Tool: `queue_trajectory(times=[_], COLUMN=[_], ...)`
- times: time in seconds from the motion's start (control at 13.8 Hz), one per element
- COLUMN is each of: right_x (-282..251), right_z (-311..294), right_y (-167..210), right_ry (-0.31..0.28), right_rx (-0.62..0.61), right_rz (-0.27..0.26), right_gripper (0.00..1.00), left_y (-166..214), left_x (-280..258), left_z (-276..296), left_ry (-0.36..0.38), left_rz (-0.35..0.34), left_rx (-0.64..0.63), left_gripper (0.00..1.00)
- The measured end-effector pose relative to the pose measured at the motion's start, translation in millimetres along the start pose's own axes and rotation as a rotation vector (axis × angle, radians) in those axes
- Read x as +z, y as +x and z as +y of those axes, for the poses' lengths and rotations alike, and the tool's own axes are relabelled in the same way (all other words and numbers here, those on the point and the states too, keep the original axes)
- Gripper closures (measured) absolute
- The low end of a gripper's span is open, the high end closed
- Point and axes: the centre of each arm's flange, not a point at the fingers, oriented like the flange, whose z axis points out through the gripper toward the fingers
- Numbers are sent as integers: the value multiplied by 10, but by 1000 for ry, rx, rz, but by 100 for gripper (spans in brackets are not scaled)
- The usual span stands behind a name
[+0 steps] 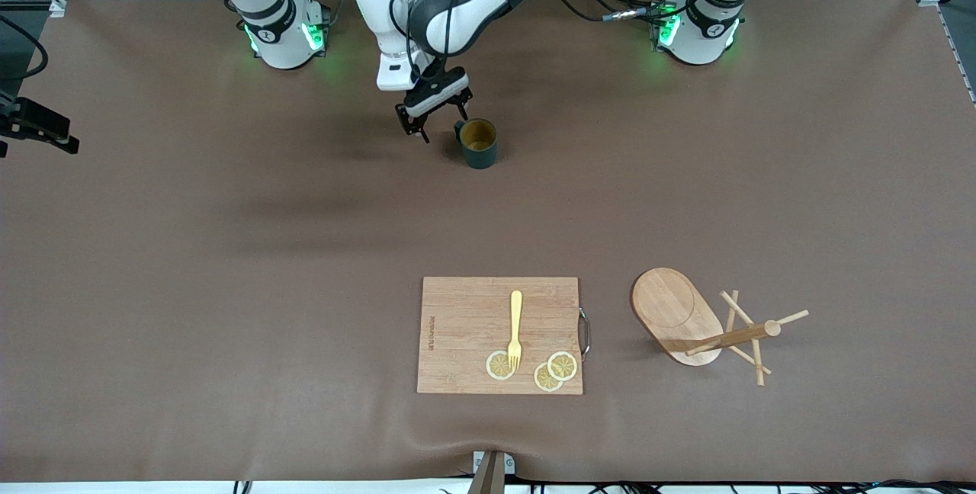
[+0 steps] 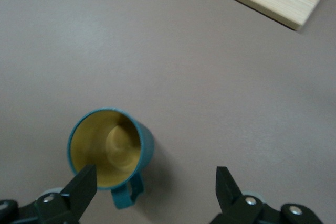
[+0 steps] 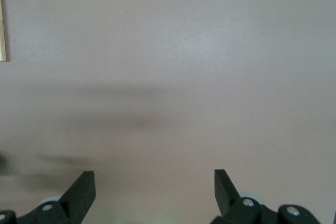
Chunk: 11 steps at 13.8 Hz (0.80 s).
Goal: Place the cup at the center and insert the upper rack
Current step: 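Withdraw the right gripper while the left gripper moves above the mug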
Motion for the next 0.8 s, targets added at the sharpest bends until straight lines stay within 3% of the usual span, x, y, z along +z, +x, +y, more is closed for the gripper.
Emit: queue_trajectory(times=[0.36, 0.8], right_x=[24, 44], right_z=[11, -4], right_y=[10, 24], right_ry=[0, 1], right_rx=[2, -1], right_rz=[-5, -8], right_gripper=[0, 0], left_y=[-501, -701], left_x=[205, 488], left_z=[-172, -149], left_ry=[64, 67], left_rz=[56, 118], left_rx=[-91, -200], left_gripper=[0, 0])
